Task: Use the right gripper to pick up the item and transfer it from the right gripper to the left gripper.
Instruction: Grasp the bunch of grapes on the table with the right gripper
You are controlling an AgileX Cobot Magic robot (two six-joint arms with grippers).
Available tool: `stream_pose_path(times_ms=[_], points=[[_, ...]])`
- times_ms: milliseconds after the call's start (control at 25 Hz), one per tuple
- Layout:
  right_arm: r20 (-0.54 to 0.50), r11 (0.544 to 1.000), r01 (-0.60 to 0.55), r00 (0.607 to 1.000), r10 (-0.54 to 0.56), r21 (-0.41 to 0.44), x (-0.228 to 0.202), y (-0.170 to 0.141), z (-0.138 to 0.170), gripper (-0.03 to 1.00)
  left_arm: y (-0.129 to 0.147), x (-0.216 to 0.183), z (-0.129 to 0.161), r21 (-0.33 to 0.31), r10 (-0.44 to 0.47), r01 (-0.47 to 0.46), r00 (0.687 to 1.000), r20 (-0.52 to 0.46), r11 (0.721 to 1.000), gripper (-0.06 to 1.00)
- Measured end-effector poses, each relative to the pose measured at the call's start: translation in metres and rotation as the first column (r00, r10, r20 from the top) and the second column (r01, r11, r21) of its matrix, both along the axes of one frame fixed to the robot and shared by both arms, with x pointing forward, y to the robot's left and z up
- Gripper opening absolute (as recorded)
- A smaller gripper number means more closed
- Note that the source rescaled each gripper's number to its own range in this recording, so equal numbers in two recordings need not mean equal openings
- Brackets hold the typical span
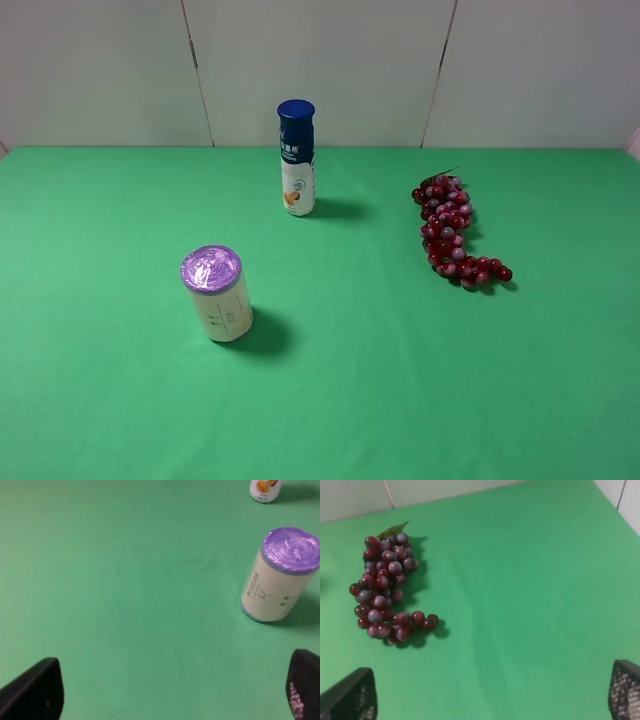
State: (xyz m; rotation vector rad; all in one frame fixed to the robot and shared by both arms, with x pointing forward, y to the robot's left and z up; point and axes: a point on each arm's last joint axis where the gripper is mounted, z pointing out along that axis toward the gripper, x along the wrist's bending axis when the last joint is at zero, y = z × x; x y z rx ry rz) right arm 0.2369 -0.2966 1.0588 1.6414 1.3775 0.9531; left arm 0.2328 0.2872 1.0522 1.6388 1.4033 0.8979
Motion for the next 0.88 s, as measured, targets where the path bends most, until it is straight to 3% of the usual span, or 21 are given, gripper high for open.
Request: stream_pose_path(times_ms=[160, 480, 600, 880], points=[[-0.123, 1.0, -0.003, 0.992, 0.004, 0.009, 0.023, -0.003, 0.002, 1.0, 0.0, 0.0, 0.0, 0.0, 0.0, 0.0, 1.0, 0.0, 1.0, 0.85], [-0.377, 0.998, -0.059, 0.924, 0.068, 0.037, 0.105, -0.01, 0.004, 1.0, 0.0, 0.0, 0.0, 0.0, 0.0, 0.0, 1.0, 0.0, 1.0, 0.85], [-0.437, 0.99, -0.136, 0.889, 0.135, 0.029, 0.138, -0.006, 0.004, 1.0, 0.0, 0.0, 0.0, 0.0, 0.0, 0.0, 1.0, 0.0, 1.0, 0.85], [-0.504, 0.937, -0.347, 0.804, 0.316, 0.035, 0.218, 0.037, -0.011, 1.0, 0.0, 0.0, 0.0, 0.0, 0.0, 0.0, 1.0, 0.001, 1.0, 0.85]])
